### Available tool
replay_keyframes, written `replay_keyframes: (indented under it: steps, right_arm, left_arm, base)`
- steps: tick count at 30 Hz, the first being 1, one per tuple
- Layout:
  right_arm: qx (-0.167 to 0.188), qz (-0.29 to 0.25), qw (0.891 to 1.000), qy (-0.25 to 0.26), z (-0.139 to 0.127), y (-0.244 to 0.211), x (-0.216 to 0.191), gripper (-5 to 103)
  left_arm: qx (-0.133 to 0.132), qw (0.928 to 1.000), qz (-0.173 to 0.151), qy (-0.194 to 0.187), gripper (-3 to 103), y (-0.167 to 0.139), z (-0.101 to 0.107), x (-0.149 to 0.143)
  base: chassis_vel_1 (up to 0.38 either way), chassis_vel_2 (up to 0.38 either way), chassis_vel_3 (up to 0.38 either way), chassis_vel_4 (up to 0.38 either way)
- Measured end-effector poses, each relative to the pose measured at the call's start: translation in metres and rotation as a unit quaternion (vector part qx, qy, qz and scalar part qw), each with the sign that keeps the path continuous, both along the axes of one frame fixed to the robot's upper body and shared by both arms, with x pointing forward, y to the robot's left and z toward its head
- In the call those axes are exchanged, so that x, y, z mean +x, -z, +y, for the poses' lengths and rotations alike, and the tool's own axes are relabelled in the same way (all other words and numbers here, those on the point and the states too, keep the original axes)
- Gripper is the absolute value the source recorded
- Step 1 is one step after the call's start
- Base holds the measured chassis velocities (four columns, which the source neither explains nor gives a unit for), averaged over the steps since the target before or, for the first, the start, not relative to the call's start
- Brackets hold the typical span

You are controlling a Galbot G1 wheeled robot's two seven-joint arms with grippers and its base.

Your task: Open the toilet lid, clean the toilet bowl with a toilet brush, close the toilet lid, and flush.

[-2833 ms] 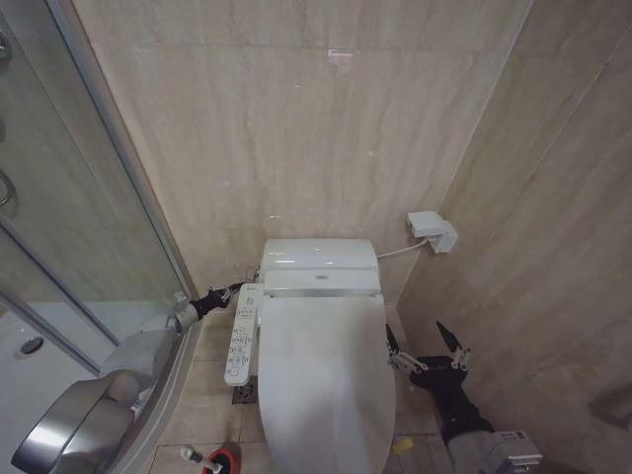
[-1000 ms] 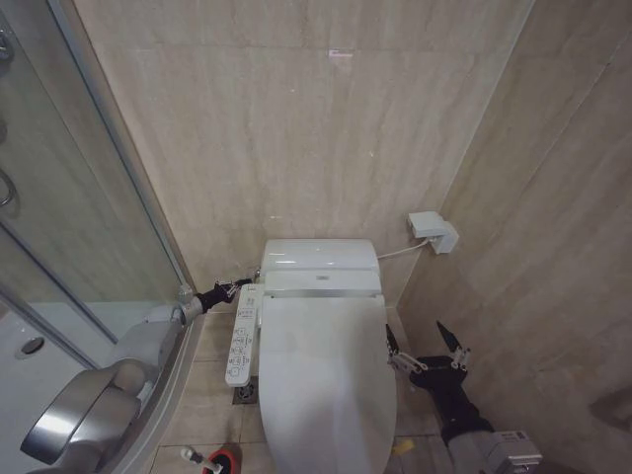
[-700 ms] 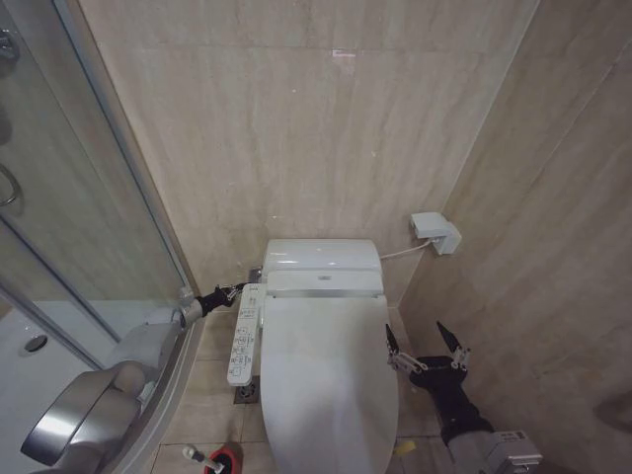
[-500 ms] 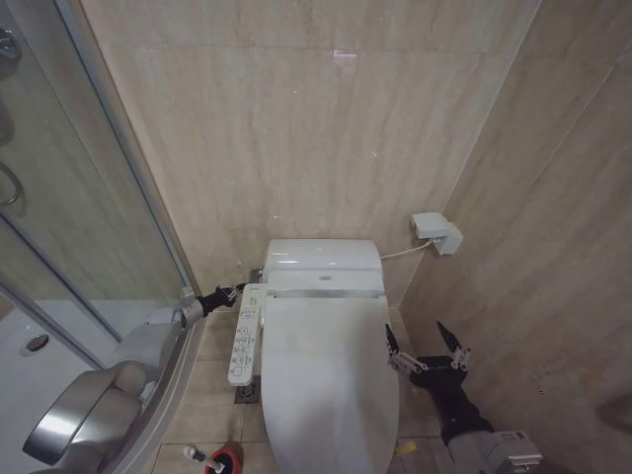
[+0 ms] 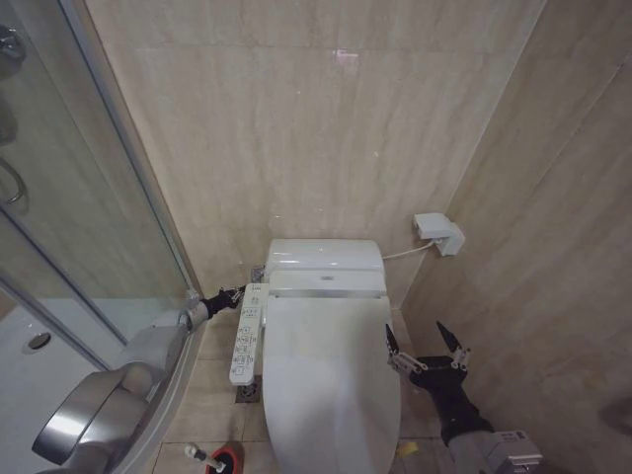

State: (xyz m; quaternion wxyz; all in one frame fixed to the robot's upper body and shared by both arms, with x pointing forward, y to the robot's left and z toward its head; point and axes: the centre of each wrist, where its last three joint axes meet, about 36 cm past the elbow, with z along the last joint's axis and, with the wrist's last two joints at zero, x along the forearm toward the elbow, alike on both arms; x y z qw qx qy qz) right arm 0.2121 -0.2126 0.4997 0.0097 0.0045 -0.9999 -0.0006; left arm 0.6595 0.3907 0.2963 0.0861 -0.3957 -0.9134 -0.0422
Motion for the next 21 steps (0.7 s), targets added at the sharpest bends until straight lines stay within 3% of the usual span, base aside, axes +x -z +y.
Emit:
replay_keyframes:
  steps: [11,21]
  right_arm:
    - [0.000,0.000,1.000,0.000,0.000,0.000,0.000,100]
    - [0.000,0.000,1.000,0.000,0.000,0.000,0.000,100]
  left_arm:
    - [-0.009,0.9998,-0.009,-0.016,0,0.003,0.006,-0.005]
    - [-0.047,0.9964,-0.038,-0.058,0,0.031,0.013,-0.036]
  base:
    - [0.000,0.000,0.000,0.000]
    - [0.000,0.000,0.000,0.000]
